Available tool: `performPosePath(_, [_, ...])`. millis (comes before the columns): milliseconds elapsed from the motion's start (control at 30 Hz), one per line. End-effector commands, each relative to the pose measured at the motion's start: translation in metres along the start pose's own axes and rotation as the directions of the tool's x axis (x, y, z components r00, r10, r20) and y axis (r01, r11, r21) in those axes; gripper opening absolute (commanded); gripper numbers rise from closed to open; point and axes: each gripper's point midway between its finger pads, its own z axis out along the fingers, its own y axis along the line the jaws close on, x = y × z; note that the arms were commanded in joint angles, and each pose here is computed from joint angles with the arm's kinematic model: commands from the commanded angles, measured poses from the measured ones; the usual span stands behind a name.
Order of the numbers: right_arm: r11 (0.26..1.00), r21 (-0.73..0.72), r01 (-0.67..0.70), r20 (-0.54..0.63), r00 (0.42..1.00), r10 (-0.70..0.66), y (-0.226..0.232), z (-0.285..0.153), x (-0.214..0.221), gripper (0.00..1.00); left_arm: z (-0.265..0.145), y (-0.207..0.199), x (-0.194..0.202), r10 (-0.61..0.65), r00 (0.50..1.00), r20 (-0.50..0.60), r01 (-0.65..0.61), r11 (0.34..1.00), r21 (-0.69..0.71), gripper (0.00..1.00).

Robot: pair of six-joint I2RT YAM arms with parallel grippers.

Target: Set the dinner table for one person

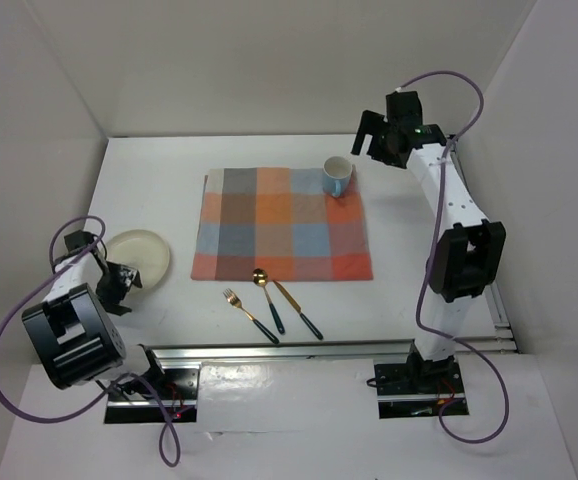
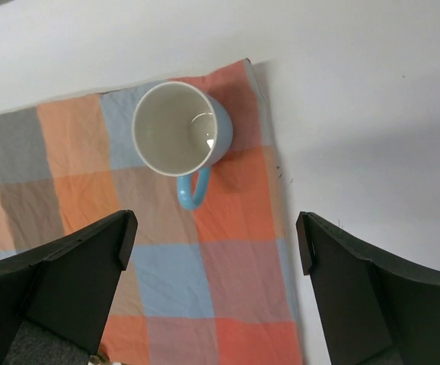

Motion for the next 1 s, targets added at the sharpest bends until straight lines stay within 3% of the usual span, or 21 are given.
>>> performPosePath(0, [1.000,-0.026,-0.006,0.105,0.994,0.008,0.002,-0.033,-0.025,1.00,0.012,-0.012,-0.005,-0.047,0.999,-0.002,0.047,0.998,0.041,0.75])
performPosePath(133, [1.000,-0.029,-0.006,0.111,0.994,0.009,0.000,-0.046,-0.021,1.00,0.011,-0.022,-0.006,-0.046,0.999,-0.021,0.047,0.996,0.070,0.36])
performPosePath(167, [1.000,-0.010,-0.013,0.106,0.994,0.014,-0.007,-0.043,-0.019,1.00,0.008,-0.025,-0.009,-0.046,0.999,-0.017,0.047,0.996,0.075,0.17])
performPosePath(233, [1.000,-0.021,-0.012,0.107,0.994,0.014,-0.006,-0.054,-0.017,1.00,-0.005,-0.033,-0.011,-0.024,1.000,-0.016,0.026,0.992,0.121,0.00])
performPosePath(333, [0.998,-0.050,-0.027,0.093,0.995,0.031,-0.010,-0.055,-0.004,1.00,-0.035,-0.061,-0.015,0.037,0.999,-0.011,-0.032,0.963,0.267,0.00])
performPosePath(433, [0.999,-0.027,-0.043,0.038,0.998,0.044,-0.029,-0.050,0.023,1.00,-0.078,-0.095,-0.024,0.102,0.993,0.066,-0.120,0.907,0.404,0.00])
performPosePath(633, [0.997,-0.028,-0.076,-0.040,0.996,0.075,-0.038,-0.053,0.066,1.00,-0.135,-0.157,-0.005,0.263,0.952,0.158,-0.307,0.791,0.529,0.00])
performPosePath(733, [0.997,-0.027,-0.076,-0.043,0.996,0.075,-0.039,-0.059,0.071,1.00,-0.150,-0.194,0.029,0.378,0.907,0.184,-0.412,0.709,0.572,0.00])
performPosePath(867, [0.997,-0.014,-0.076,-0.042,0.996,0.075,-0.045,-0.071,0.080,1.00,-0.134,-0.246,0.107,0.610,0.777,0.154,-0.574,0.587,0.571,0.00])
performPosePath(967, [0.997,-0.011,-0.076,-0.047,0.996,0.075,-0.050,-0.079,0.093,1.00,-0.127,-0.275,0.144,0.698,0.703,0.137,-0.627,0.517,0.583,0.00])
